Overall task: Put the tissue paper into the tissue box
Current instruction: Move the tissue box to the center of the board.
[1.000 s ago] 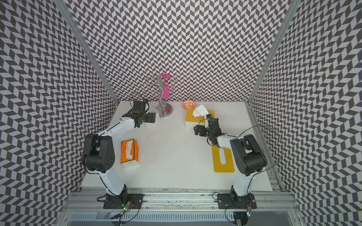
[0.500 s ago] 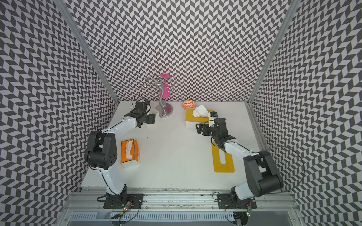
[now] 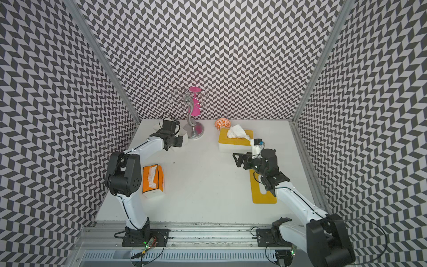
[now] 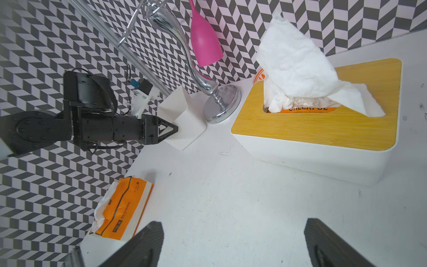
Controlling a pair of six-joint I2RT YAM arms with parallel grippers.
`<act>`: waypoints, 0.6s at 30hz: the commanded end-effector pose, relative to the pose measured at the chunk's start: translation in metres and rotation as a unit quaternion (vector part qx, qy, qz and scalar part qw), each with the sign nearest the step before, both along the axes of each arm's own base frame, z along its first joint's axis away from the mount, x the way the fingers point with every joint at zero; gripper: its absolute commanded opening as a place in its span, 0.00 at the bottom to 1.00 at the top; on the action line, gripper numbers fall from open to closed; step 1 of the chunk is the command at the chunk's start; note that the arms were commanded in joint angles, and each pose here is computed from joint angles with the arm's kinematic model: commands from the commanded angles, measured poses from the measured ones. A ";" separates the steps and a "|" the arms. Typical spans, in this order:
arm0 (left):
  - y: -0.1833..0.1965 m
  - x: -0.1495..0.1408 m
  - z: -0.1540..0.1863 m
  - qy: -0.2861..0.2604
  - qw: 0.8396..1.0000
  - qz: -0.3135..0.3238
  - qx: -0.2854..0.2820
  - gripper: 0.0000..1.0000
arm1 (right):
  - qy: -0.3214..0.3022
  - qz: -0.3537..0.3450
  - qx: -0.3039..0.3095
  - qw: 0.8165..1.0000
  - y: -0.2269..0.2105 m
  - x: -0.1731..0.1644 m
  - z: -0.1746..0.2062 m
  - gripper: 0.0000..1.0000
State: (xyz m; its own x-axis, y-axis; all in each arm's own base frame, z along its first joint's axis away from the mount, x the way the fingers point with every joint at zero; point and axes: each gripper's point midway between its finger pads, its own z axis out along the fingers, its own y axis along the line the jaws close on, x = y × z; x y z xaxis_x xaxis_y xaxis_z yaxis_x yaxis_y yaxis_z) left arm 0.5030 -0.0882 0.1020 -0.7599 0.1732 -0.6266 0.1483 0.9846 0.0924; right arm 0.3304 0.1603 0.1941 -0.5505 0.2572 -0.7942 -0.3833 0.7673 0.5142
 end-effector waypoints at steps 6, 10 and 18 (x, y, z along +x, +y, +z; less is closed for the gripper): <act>-0.026 -0.013 0.007 0.015 0.999 -0.028 0.011 0.18 | -0.006 0.013 0.015 1.000 -0.002 -0.024 0.008 1.00; -0.033 -0.026 0.010 0.025 0.999 -0.026 0.014 0.08 | -0.003 0.026 0.017 1.000 -0.001 -0.035 0.006 1.00; -0.077 -0.052 0.033 0.033 0.998 -0.029 -0.037 0.00 | 0.002 0.052 0.022 0.998 0.002 -0.055 0.005 1.00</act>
